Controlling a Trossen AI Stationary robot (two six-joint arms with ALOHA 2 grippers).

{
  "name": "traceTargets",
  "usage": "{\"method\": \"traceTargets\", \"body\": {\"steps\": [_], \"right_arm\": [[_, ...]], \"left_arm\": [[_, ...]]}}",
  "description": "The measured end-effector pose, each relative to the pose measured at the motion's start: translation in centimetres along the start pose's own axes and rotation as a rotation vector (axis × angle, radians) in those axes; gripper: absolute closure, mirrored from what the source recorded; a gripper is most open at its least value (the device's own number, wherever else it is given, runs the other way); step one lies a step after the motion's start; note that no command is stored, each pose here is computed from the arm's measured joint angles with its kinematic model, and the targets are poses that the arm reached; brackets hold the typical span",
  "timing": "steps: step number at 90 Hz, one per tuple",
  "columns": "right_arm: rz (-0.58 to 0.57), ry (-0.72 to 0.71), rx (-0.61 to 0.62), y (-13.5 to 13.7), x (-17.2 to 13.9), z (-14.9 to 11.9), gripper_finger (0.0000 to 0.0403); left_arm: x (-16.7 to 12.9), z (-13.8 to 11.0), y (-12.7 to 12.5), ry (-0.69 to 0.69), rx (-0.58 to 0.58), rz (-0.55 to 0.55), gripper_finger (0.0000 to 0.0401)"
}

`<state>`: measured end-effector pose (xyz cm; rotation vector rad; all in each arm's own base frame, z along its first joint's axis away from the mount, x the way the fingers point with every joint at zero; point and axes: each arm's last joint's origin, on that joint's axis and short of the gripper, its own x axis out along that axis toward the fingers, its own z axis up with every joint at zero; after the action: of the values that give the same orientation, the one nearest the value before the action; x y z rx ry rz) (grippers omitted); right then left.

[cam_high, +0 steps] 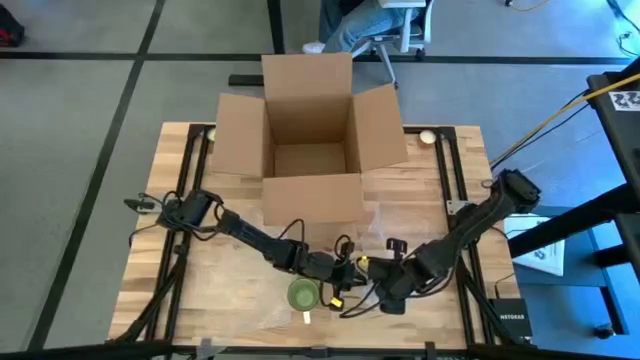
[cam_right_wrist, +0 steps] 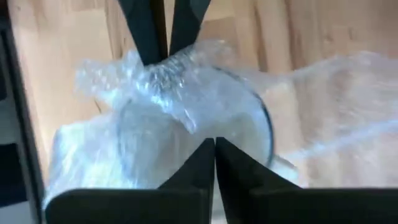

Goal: Wrap mug
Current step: Wrap the blue mug with the right transparent bubble wrap

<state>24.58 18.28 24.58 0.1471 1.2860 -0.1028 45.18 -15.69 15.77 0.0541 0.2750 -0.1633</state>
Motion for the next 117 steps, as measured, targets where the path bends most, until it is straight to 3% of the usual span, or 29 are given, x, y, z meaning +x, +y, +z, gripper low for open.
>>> {"method": "traceTargets", "body": {"steps": [13,29,59,76,86,117], "right_arm": [[0.021,-0.083,0.009,0.2,-1.2,0.6,0.0402],[0.04,-0.177,-0.005,0.8,-0.5,1.3,0.0402],[-0.019,-0.051,-0.012,0.7,5.3,-0.4,0.0402],[0.0,-0.016,-0.01,0.6,6.1,-0.4,0.0402],[0.0,0.007,-0.014,0.7,4.8,0.0,0.0402],[0.06,-0.03,-0.003,2.1,-3.6,0.4,0.0402]], "left_arm": [[0.0,0.0,0.0,0.002,-0.002,0.001,0.0401],[0.0,-0.1,0.0,0.004,-0.002,0.001,0.0401],[0.0,-0.1,0.0,0.007,-0.002,0.003,0.0401],[0.0,0.0,0.1,0.006,0.0,0.004,0.0401],[-0.1,-0.1,0.1,0.009,0.001,0.005,0.0401],[-0.1,0.0,0.1,0.009,0.001,0.004,0.0401]]}}
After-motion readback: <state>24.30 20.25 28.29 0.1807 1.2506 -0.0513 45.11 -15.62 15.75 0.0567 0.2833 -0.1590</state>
